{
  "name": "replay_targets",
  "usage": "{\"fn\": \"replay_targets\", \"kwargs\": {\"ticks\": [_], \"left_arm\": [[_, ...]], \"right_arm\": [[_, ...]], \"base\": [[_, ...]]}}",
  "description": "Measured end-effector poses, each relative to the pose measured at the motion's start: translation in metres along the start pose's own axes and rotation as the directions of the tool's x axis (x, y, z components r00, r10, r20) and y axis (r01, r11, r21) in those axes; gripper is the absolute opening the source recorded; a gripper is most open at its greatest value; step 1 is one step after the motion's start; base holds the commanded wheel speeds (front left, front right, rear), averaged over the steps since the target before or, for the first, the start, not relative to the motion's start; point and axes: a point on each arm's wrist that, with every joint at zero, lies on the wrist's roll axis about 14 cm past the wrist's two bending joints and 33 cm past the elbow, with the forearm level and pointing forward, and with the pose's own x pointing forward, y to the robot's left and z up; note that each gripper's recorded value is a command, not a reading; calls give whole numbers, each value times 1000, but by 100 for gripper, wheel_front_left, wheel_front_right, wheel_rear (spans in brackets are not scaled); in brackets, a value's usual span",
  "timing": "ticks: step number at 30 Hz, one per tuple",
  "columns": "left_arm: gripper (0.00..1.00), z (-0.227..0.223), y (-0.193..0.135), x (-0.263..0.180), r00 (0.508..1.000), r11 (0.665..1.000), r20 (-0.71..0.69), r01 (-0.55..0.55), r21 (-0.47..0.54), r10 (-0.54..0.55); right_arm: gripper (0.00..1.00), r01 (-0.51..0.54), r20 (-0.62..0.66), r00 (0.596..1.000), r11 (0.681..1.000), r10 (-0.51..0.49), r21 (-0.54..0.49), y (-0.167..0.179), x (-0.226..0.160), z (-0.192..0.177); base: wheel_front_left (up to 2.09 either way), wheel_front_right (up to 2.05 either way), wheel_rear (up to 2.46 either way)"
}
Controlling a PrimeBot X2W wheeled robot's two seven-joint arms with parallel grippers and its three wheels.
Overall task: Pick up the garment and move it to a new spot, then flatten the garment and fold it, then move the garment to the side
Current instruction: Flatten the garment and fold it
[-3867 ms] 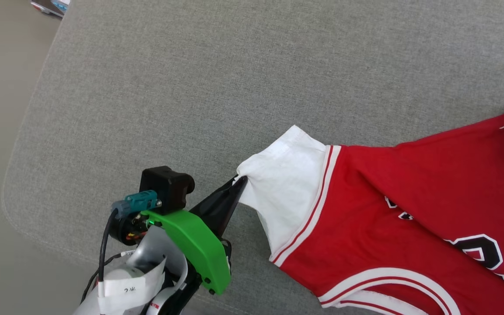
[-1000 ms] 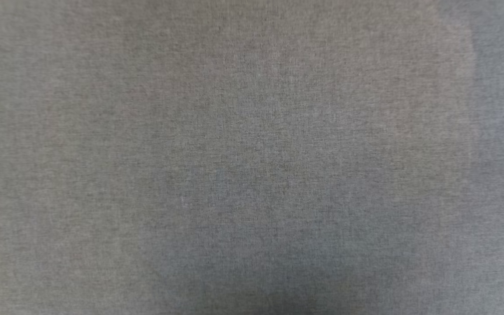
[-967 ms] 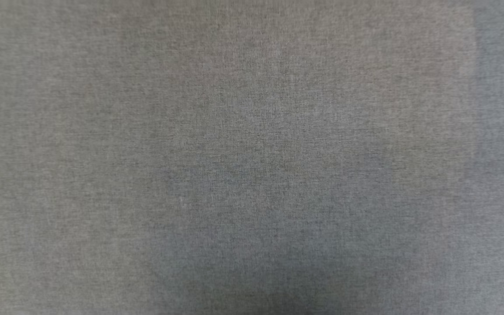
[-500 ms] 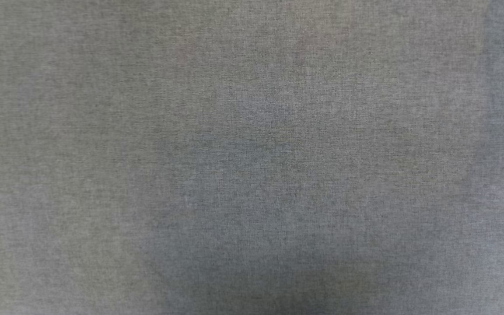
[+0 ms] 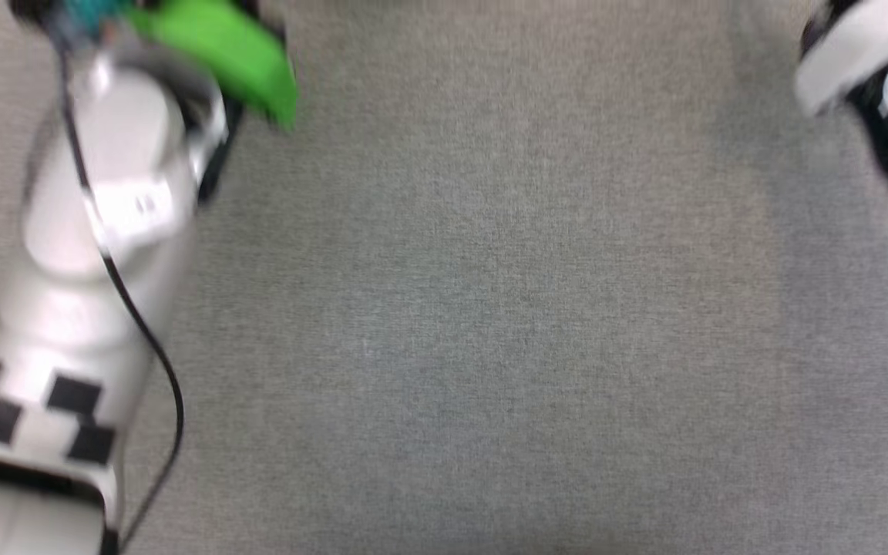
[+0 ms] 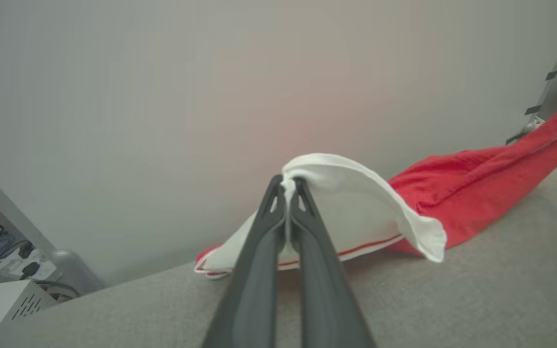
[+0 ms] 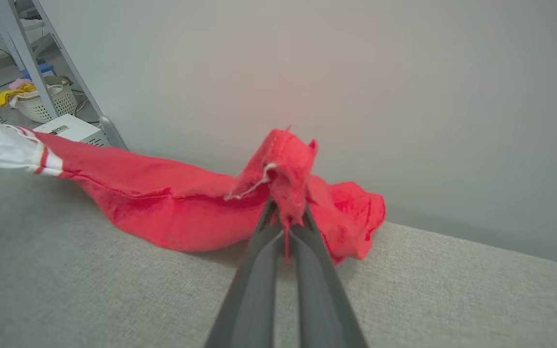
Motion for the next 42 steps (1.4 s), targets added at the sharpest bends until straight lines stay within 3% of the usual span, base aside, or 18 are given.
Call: {"fn": "replay_targets", "kwargs": {"ticks": [8, 16, 26, 42], "left_arm": [[0, -39, 3, -110, 980, 993, -176, -104, -57, 93], [0, -39, 5, -180, 957, 983, -251, -171, -73, 147], [0, -38, -41, -243, 937, 993, -347, -77, -95, 40], [0, -38, -99, -342, 830, 977, -539, 32, -213, -144]], "right_arm": [[0, -19, -181, 983, 994, 39, 110, 26, -73, -44], [0, -3, -216, 975, 983, 43, 181, 38, -113, -47], [0, 23, -257, 966, 972, 39, 232, 41, -166, -54], [0, 10, -370, 924, 963, 94, 268, 56, -257, -71]], "base": [[0, 0, 0], [0, 0, 0], [0, 0, 0], [0, 0, 0]]}}
